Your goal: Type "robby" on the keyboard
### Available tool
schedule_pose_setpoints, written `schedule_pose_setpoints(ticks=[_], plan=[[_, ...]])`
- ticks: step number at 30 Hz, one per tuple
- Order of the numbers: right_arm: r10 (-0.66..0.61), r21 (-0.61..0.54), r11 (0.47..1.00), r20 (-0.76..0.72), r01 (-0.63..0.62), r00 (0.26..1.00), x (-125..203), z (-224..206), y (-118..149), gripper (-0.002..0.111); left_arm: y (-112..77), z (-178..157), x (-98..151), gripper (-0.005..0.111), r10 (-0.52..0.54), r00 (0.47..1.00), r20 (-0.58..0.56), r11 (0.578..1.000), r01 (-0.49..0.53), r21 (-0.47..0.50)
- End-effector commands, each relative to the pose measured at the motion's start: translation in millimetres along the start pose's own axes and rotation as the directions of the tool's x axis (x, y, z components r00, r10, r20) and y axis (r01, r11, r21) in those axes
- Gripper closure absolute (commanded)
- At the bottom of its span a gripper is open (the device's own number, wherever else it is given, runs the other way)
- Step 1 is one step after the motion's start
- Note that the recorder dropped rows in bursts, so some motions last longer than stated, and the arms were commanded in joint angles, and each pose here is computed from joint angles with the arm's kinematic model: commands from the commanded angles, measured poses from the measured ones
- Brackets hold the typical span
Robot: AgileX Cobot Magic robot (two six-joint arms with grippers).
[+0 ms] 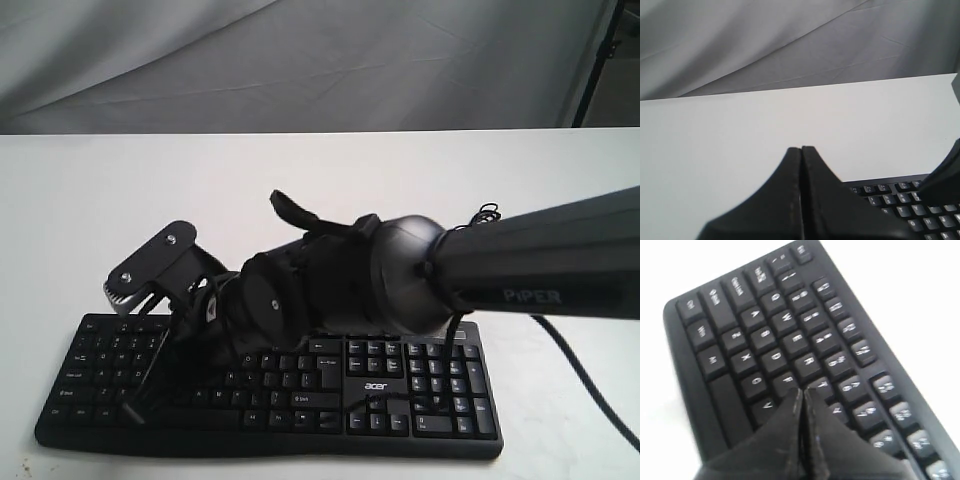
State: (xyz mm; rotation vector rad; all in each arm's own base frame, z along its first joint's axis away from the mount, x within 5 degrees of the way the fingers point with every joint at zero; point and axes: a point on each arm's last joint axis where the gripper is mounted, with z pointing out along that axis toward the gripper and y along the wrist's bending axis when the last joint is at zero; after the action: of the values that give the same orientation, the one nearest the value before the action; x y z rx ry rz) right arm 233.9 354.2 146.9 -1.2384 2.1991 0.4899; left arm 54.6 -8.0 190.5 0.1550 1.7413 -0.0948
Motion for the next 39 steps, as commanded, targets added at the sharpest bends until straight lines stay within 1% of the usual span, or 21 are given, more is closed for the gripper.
schedule_pose_setpoints(ticks=[1, 3, 7, 14, 20, 34, 39], plan=[[0.009, 0.016, 1.0, 0.012, -0.01, 1.0, -17, -4, -19, 0.108, -0.3, 0, 1, 0.107, 0.003, 1.0, 0.007, 1.0, -0.003, 0.005], [0.002, 0.012, 1.0, 0.004, -0.002, 1.0, -24, 1, -21, 0.108, -0.3, 0, 1, 0.107, 0.003, 1.0, 0.007, 1.0, -0.003, 0.005], [0.008, -0.002, 1.0, -0.049, -0.008, 0.999, -16, 12, -21, 0.108, -0.3, 0, 1, 0.107, 0.003, 1.0, 0.007, 1.0, -0.003, 0.005], [-0.007, 0.0, 1.0, -0.058, 0.007, 0.998, -14, 13, -21, 0.108, -0.3, 0, 1, 0.107, 0.003, 1.0, 0.007, 1.0, -0.003, 0.005], [-0.004, 0.01, 1.0, -0.066, 0.005, 0.998, -3, 17, -22, 0.108, -0.3, 0, 1, 0.107, 0.003, 1.0, 0.007, 1.0, -0.003, 0.005], [-0.01, 0.016, 1.0, -0.04, 0.011, 0.999, -5, 17, -20, 0.108, -0.3, 0, 1, 0.107, 0.003, 1.0, 0.007, 1.0, -0.003, 0.005], [-0.007, 0.014, 1.0, -0.071, 0.008, 0.997, 3, 28, -20, 0.108, -0.3, 0, 1, 0.107, 0.003, 1.0, 0.007, 1.0, -0.003, 0.005]])
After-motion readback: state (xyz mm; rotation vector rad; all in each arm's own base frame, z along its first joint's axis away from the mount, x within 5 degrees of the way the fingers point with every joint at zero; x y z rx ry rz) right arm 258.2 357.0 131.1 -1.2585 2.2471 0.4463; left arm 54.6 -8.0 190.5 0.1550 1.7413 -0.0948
